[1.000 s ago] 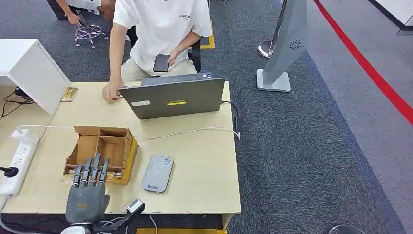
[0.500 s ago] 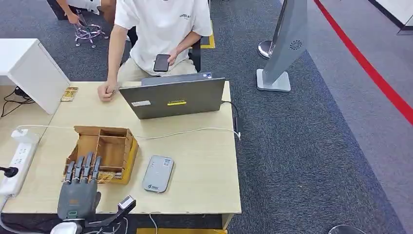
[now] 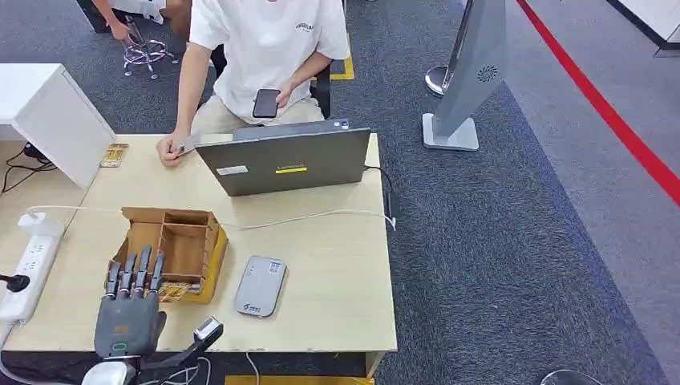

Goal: Pass the card to the sensor for recognition and then transmit it.

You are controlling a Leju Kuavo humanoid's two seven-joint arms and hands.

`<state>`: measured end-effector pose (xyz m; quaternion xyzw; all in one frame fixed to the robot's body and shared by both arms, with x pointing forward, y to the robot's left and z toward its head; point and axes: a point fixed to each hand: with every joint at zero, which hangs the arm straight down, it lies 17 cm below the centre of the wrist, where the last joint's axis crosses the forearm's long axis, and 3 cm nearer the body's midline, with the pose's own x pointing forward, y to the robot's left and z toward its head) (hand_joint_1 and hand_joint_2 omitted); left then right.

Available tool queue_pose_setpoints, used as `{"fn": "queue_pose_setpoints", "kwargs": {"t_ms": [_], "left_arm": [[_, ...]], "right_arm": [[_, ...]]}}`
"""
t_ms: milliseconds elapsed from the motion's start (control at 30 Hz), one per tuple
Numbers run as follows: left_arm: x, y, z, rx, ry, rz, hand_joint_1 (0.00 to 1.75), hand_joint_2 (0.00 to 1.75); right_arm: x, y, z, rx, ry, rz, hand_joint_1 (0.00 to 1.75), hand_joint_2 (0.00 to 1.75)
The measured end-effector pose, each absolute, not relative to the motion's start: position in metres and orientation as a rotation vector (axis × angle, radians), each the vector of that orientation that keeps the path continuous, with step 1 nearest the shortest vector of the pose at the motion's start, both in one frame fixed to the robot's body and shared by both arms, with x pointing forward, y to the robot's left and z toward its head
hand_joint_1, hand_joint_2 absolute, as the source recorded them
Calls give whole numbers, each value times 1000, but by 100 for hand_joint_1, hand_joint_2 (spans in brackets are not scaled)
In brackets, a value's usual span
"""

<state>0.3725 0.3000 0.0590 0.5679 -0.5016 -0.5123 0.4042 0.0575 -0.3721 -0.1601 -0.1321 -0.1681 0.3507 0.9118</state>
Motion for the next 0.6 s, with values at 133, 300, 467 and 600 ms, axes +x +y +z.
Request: {"fn": "queue_pose_setpoints", "kwargs": {"t_ms": [133, 300, 467, 600], "left_arm": [[376, 298, 61, 1436, -1279, -1283, 0, 175], [380, 294, 65, 1436, -1295, -1272, 0, 175], [380, 292, 65, 1433, -1300, -1270, 175, 175], [380, 288, 64, 1420, -1312, -1286, 175, 175]], "right_arm": [[58, -373, -160, -274, -347, 722, 0, 175], [58, -372, -160, -274, -347, 722, 0, 175], [58, -372, -160, -274, -347, 723, 0, 175], [58, -372, -160, -274, -347, 723, 0, 175]]}}
